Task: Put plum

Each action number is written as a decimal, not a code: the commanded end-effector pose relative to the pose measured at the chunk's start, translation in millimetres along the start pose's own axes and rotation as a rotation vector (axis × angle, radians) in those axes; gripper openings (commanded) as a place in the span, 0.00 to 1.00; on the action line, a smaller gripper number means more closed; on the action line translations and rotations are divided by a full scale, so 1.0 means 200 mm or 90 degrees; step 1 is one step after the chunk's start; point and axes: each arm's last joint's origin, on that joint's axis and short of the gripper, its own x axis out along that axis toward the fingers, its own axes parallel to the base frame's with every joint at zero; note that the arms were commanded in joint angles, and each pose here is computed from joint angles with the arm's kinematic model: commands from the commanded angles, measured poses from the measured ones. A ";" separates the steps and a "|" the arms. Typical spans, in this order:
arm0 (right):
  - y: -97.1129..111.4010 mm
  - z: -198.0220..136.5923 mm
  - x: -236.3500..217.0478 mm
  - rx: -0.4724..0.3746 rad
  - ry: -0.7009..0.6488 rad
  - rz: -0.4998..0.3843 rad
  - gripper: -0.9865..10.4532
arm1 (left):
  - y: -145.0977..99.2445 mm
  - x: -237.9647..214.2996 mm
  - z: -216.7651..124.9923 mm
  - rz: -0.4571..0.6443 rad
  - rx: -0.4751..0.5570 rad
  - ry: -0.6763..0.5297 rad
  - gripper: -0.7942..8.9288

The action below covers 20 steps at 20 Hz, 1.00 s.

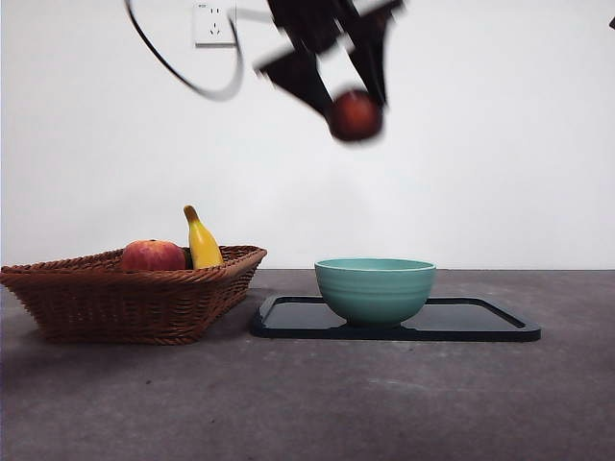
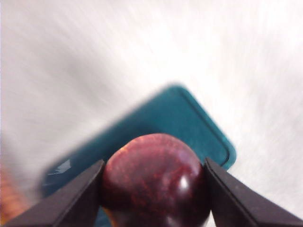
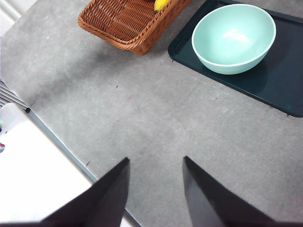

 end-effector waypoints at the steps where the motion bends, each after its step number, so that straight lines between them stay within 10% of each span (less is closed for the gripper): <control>1: 0.01 0.01 0.00 -0.009 -0.007 0.001 0.24 | 0.04 -0.23 0.06 0.015 -0.001 -0.063 0.32; 11: 0.01 0.01 0.00 -0.012 -0.007 0.001 0.24 | 0.33 -0.85 -0.11 0.138 -0.098 -0.037 0.30; 20: 0.01 0.01 0.00 -0.015 -0.007 0.001 0.24 | 0.40 -0.76 -0.29 0.152 -0.126 0.025 0.30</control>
